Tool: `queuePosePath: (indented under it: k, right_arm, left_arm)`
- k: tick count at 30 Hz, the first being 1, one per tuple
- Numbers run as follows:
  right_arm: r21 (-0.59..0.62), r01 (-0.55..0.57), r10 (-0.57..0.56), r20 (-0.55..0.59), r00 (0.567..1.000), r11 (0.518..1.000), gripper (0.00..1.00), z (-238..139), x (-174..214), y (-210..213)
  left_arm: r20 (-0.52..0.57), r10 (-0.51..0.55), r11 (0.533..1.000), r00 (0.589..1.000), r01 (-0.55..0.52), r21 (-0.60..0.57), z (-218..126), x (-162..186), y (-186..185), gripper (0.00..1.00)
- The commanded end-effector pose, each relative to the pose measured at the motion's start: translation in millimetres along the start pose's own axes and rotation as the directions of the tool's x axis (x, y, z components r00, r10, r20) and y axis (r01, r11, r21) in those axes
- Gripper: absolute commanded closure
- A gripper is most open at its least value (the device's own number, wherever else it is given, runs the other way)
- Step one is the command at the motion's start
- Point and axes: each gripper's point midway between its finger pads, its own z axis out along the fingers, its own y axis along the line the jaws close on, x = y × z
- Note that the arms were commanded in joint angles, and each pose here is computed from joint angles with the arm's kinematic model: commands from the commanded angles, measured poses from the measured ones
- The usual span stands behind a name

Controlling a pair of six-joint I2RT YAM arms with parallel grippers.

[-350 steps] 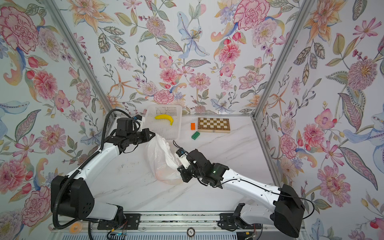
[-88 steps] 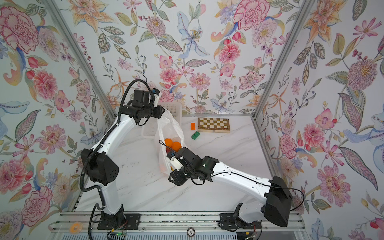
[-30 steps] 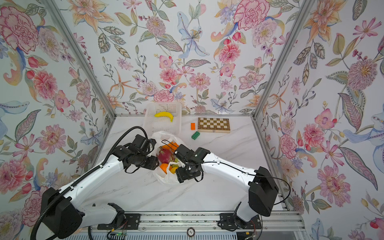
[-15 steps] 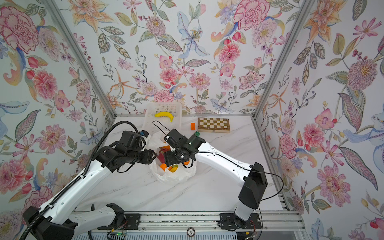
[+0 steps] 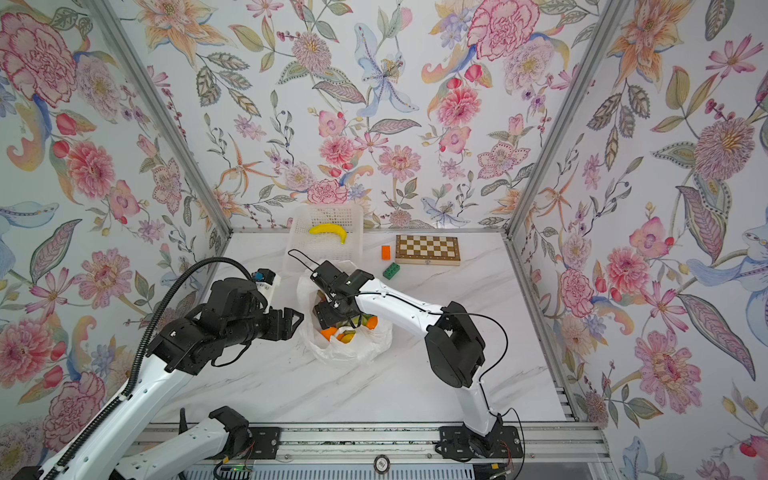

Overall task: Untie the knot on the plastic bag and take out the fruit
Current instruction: 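Reach the right gripper down into the bag toward the dragon fruit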

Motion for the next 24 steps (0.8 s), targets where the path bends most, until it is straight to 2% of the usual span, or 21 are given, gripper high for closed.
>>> queuePosePath:
  k: [1,7,14,19,24]
  right_arm:
    - [0.000,0.049,-0.049,0.054,0.997,0.999,0.01,12,-15,-2]
    - [-0.028,0.043,-0.041,0.094,0.995,0.999,0.01,25,-26,-6]
    - [-0.062,0.033,-0.029,0.071,0.997,0.998,0.01,49,-22,-4]
    - [-0.040,0.009,-0.008,0.029,1.000,0.999,0.02,72,-11,-10]
    - [-0.034,-0.009,0.010,0.013,1.000,0.999,0.07,86,-3,-15]
  left_arm:
    - [-0.003,-0.011,1.000,1.000,0.011,-0.003,2,4,3,0.15]
    - [-0.005,0.008,1.000,1.000,-0.008,0.007,4,4,2,0.06]
    - [-0.003,0.043,0.999,0.999,-0.043,0.012,3,0,-1,0.06]
    - [-0.003,0.041,0.999,0.999,-0.041,0.019,5,1,-2,0.06]
    - [0.003,0.022,1.000,1.000,-0.022,0.021,7,2,-1,0.06]
